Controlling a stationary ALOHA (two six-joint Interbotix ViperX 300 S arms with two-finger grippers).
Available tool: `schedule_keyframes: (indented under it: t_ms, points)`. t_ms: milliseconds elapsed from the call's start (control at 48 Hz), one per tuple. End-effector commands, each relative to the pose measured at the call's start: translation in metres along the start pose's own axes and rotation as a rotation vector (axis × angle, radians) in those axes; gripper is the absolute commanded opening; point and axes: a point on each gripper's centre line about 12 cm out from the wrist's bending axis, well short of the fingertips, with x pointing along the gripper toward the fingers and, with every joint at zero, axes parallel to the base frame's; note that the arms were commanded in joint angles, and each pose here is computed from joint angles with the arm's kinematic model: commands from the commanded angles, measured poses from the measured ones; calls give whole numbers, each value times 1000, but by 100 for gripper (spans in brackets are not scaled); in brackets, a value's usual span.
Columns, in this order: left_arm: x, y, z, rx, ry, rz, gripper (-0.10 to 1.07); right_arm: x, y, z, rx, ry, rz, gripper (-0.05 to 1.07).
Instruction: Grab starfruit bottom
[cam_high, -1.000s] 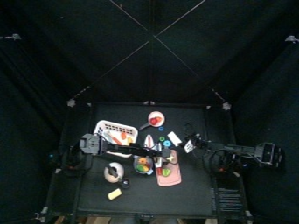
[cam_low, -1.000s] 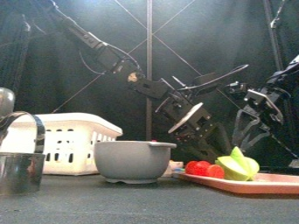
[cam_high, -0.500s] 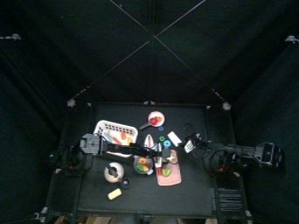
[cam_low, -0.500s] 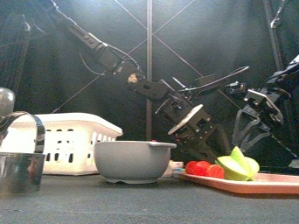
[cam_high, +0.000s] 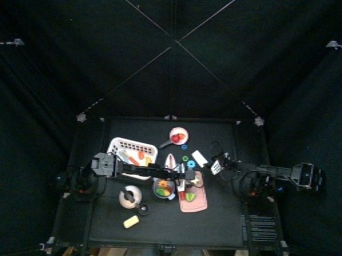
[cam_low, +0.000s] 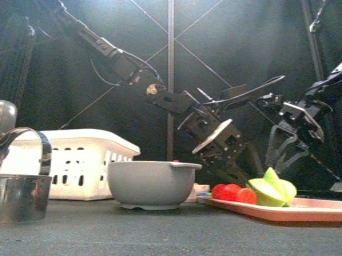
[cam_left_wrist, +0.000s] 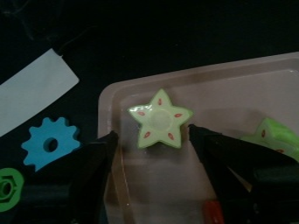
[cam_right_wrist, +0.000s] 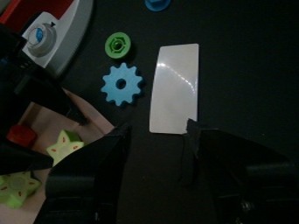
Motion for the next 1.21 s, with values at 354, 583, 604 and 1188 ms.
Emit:
schedule_keyframes:
  t_ms: [354, 583, 604, 1188]
  points:
    - [-9, 1, 24, -1, -60, 3, 69, -1, 3, 4, -4, -15, 10, 88]
    - [-19, -4, 35, 4, -85, -5, 69, -1, 2, 4, -4, -13, 9, 88]
    - [-20, -5, 36, 5, -88, -6, 69, -1, 2, 3, -3, -12, 7, 88]
    - [-26, -9, 42, 9, -100, -11, 69, -1, 2, 3, -3, -12, 7, 88]
